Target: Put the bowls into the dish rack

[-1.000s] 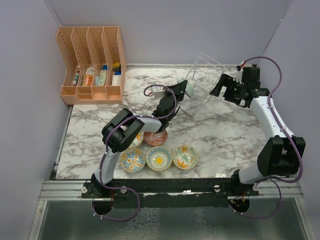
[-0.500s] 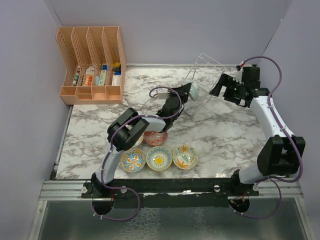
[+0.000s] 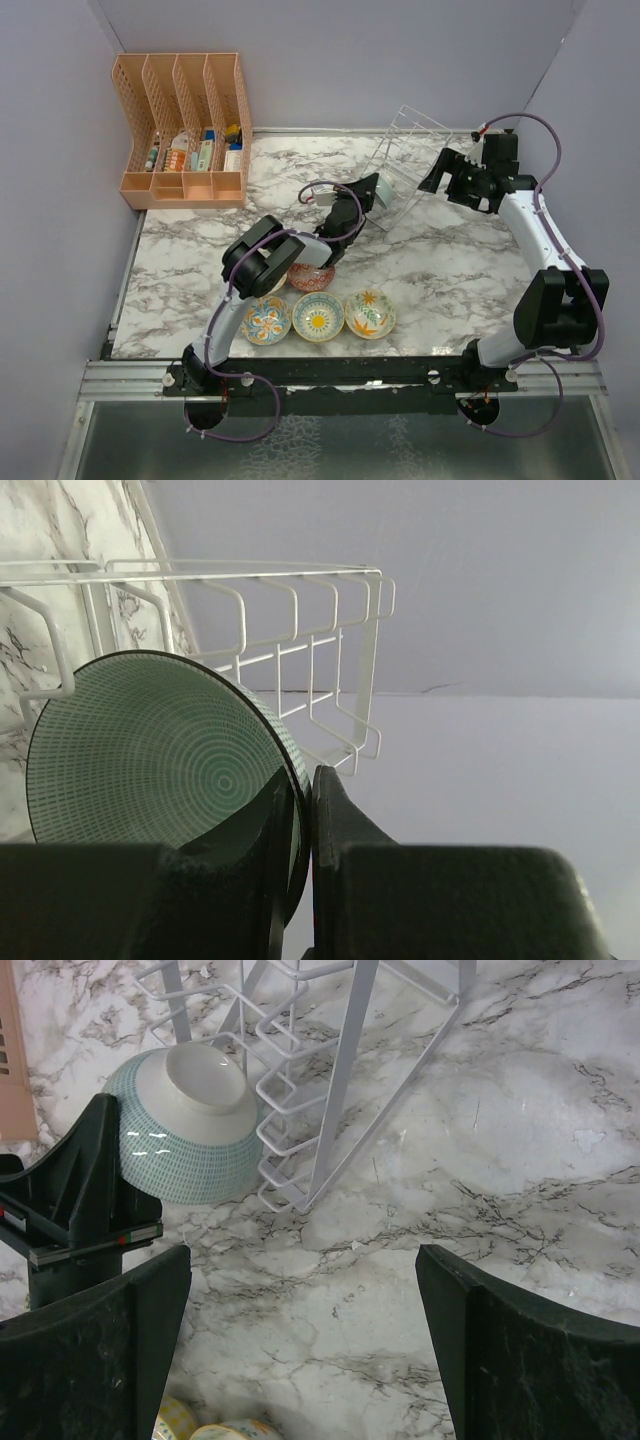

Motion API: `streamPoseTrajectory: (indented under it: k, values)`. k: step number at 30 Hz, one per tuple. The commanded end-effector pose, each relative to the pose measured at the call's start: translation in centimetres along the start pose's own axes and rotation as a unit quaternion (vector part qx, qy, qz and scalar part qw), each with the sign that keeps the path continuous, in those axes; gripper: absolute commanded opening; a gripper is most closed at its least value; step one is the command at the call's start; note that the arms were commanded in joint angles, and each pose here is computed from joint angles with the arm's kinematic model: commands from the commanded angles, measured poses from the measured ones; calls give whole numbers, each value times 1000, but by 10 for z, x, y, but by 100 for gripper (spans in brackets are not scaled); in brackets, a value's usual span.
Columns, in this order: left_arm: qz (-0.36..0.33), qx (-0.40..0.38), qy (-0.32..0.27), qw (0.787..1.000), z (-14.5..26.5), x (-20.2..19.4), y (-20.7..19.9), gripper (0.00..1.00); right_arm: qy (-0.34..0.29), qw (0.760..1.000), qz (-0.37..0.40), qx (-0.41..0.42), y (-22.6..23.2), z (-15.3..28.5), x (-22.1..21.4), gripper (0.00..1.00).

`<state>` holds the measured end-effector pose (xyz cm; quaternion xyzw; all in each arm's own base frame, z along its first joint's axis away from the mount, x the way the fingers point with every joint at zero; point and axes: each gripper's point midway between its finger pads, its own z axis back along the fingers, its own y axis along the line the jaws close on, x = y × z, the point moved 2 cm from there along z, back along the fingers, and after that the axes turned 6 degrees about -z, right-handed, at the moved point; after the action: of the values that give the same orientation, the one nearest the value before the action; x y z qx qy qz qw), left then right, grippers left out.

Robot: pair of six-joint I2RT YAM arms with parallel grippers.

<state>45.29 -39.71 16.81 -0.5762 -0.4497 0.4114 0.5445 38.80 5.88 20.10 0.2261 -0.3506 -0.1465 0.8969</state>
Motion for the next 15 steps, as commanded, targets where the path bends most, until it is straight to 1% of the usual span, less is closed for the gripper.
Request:
streamPoseTrajectory:
  k: [1,7,15]
  values:
    - [52,-45,-16,998,-7,2,-26,0,-12,1000,10,18,9,2,13,93]
    - [86,-50,-18,995,-7,5,-24,0,-10,1000,11,24,11,0,16,93]
    - [109,-95,-30,989,-5,21,-56,0,-15,999,13,26,13,1,18,92]
